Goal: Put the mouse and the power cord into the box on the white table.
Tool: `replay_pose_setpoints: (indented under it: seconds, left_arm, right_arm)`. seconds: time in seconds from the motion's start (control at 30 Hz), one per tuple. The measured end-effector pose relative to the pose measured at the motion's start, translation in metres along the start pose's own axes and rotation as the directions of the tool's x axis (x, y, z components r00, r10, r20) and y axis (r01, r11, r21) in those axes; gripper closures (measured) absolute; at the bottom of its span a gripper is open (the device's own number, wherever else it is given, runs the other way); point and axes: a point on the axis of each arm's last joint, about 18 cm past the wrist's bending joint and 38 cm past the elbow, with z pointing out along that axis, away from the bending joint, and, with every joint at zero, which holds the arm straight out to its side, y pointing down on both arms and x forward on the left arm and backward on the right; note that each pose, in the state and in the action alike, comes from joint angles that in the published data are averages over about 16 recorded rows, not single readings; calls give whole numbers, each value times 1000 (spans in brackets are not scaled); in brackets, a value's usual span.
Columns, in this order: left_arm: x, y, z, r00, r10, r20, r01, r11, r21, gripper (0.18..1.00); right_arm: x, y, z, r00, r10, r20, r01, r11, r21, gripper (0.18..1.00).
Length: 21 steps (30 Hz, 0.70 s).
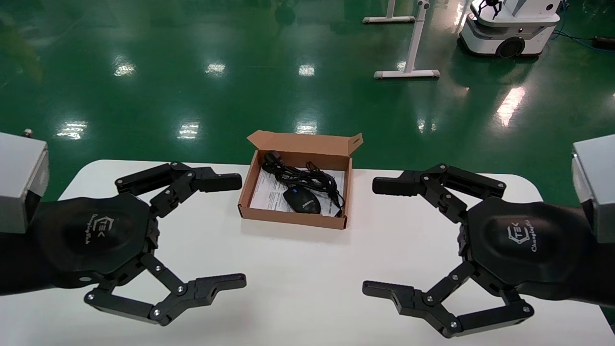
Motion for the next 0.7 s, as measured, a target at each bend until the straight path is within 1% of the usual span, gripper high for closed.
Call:
replay_pose_setpoints:
  seconds: [0.7]
  left_arm:
    - [0,0,0,1000,0,0,0,1000,0,184]
  right_arm:
    - [0,0,0,1000,0,0,0,1000,0,178]
